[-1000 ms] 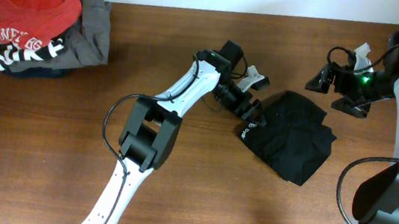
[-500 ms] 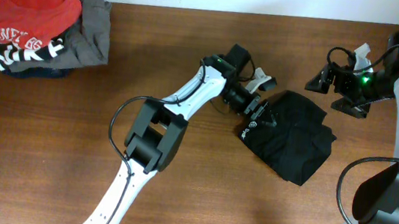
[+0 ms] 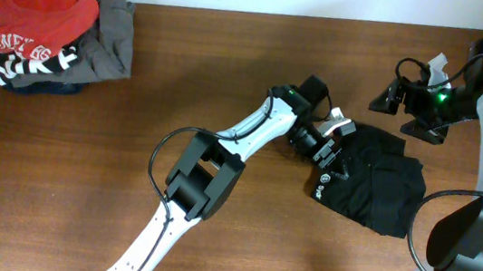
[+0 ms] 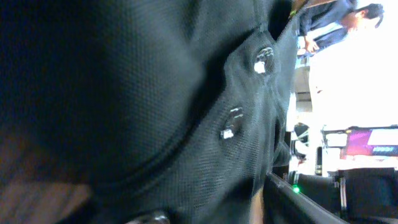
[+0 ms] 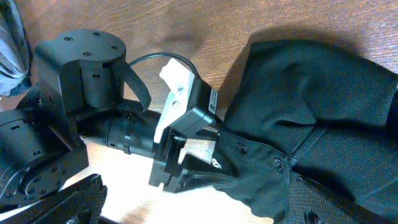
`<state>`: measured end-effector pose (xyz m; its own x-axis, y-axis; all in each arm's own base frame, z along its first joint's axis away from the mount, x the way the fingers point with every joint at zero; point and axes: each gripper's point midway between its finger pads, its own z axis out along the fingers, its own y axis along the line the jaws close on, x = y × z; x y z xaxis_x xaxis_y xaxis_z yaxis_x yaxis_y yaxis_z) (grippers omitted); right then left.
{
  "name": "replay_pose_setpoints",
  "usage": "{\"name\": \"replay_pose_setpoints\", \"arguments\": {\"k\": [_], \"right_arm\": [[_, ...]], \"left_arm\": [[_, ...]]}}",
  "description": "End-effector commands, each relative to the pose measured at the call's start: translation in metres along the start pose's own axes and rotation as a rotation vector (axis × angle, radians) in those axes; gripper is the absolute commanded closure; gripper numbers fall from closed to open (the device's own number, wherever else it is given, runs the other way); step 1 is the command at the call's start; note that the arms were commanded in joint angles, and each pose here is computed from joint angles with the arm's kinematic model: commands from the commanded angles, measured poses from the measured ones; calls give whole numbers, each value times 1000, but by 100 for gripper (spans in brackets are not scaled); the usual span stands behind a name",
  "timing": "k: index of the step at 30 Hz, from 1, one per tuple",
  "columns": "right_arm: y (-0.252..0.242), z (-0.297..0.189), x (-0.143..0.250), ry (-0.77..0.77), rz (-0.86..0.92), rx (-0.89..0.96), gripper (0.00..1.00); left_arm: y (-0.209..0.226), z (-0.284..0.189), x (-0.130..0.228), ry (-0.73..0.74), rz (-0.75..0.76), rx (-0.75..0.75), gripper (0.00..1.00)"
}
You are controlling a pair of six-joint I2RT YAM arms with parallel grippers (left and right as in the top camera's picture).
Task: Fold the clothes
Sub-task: 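Grasp the folded black shirt's left edge with the left gripper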
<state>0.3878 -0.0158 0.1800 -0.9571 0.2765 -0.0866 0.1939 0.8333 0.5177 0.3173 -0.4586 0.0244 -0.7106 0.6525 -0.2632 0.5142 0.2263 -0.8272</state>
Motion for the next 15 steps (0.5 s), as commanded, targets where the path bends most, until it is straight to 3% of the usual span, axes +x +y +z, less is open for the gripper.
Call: {"name": "replay_pose_setpoints", "arguments": {"k": [1,3,5,15], "right_arm": [[-3,-1,1,4,-10,9,1],[-3,-1,1,6,-9,9,1],[-3,-1,1,6,-9,9,1],[-3,-1,3,14,-8,9,1]], "left_arm": [[38,13,18,38,-45,-65,64],[39,11,15,28,-35,-67,87],[41,9,14,21,-33,-69,99],[88,-48,-4,-101,-48,-161,100]]}}
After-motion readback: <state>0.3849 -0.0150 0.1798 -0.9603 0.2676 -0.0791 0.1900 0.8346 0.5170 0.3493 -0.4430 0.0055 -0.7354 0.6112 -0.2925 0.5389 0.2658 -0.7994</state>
